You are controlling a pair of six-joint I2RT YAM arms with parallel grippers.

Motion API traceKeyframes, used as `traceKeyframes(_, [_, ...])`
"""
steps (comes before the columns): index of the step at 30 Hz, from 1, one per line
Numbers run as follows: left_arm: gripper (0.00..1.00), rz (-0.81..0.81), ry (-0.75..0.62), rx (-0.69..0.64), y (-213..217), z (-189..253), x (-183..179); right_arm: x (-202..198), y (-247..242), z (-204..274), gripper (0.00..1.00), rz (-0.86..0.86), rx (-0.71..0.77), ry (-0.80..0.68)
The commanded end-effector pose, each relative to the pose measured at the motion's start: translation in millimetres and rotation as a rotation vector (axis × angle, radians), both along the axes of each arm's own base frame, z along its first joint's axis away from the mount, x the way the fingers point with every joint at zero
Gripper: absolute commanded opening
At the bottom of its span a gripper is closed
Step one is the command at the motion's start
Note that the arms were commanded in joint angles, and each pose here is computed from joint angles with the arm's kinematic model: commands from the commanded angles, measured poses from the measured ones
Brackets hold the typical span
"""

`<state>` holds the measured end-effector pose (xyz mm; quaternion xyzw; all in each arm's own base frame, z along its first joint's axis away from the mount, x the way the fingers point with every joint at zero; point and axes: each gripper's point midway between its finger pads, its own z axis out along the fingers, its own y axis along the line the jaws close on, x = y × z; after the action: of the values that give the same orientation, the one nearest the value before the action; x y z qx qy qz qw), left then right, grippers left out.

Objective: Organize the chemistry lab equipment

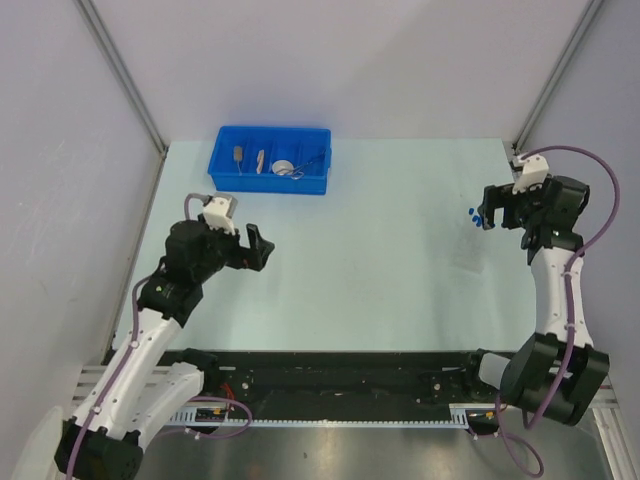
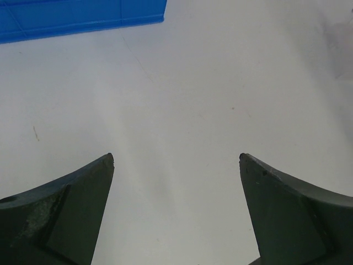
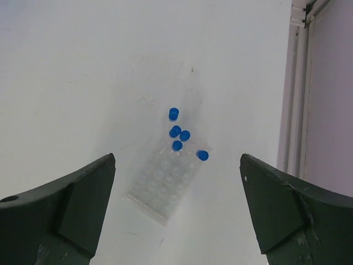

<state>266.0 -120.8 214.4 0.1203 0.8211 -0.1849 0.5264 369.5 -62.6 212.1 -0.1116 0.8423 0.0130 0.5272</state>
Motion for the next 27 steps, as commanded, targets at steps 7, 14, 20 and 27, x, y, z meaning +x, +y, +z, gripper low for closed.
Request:
traceKeyframes(7, [1.00, -0.029, -0.059, -0.353, 7.0, 113.0, -1.3, -30.0, 5.3, 117.4, 1.00, -0.188, 0.255, -0.228])
traceKeyframes(14, [1.00, 0.042, -0.143, -0.240, 26.9, 145.9, -14.2, -53.8, -15.1, 170.4, 1.00, -0.397, 0.279, -0.275])
traceKeyframes(20, [1.00, 0.070, -0.210, -0.209, 35.1, 164.9, -33.3, -70.6, -7.9, 192.4, 1.00, -0.376, 0.254, -0.295])
traceKeyframes(27, [1.00, 0.094, -0.239, -0.172, 42.2, 167.3, -48.9, -88.5, -0.7, 203.0, 1.00, -0.357, 0.224, -0.307])
